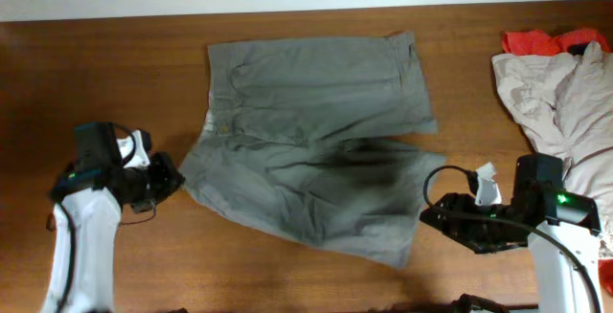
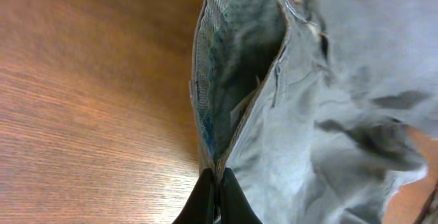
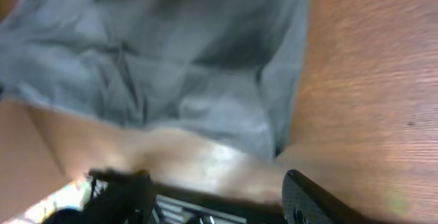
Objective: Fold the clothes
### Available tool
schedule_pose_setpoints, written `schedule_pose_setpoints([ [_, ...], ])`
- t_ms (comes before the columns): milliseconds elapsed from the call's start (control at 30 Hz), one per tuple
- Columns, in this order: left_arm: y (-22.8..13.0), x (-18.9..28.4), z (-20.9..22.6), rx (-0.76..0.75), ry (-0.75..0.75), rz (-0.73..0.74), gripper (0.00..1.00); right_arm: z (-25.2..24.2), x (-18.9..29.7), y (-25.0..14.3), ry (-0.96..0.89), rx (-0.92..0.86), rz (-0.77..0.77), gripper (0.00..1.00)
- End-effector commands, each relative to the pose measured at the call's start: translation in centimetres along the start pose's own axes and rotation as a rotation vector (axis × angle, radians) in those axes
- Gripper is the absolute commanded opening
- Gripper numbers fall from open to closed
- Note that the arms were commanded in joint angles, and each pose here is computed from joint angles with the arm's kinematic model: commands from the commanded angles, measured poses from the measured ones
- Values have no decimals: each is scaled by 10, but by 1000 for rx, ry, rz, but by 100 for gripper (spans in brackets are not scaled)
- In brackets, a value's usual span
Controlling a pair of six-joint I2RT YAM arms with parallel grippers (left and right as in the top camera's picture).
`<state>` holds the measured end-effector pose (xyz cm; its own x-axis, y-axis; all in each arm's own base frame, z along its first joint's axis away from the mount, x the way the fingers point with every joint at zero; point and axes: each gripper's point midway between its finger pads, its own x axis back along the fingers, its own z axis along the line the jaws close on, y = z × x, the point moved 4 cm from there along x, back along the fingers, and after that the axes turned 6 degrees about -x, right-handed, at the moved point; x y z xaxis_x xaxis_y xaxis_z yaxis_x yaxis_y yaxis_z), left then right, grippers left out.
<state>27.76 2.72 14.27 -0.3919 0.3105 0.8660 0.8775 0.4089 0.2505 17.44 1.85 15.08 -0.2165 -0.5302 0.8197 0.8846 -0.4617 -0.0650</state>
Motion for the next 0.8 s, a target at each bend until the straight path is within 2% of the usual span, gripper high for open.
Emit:
schedule_pose_setpoints([
  [0,1,17,-11,-46,-23,-49,1,-7,-5,5,-30,-112,12,65],
  [267,-4,22,-10,-62,-3,-47,1,-17,-23,-3,-73,-197,179,66],
  [333,-4,22,-10,-74,-2,-46,0,-17,-33,-9,-89,-184,230,65],
  [400,-4,22,-10,-73,-3,-46,1,-16,-42,-15,-103,-155,269,60],
  [467,-3,22,-8,-73,13,-48,1,-13,-56,-23,-120,-117,301,61],
  [600,-3,22,-7,-73,20,-49,1,-11,-79,-35,-159,-82,315,64],
  [767,-3,22,-7,-73,20,-49,1,-30,-96,-43,-313,-145,266,66],
])
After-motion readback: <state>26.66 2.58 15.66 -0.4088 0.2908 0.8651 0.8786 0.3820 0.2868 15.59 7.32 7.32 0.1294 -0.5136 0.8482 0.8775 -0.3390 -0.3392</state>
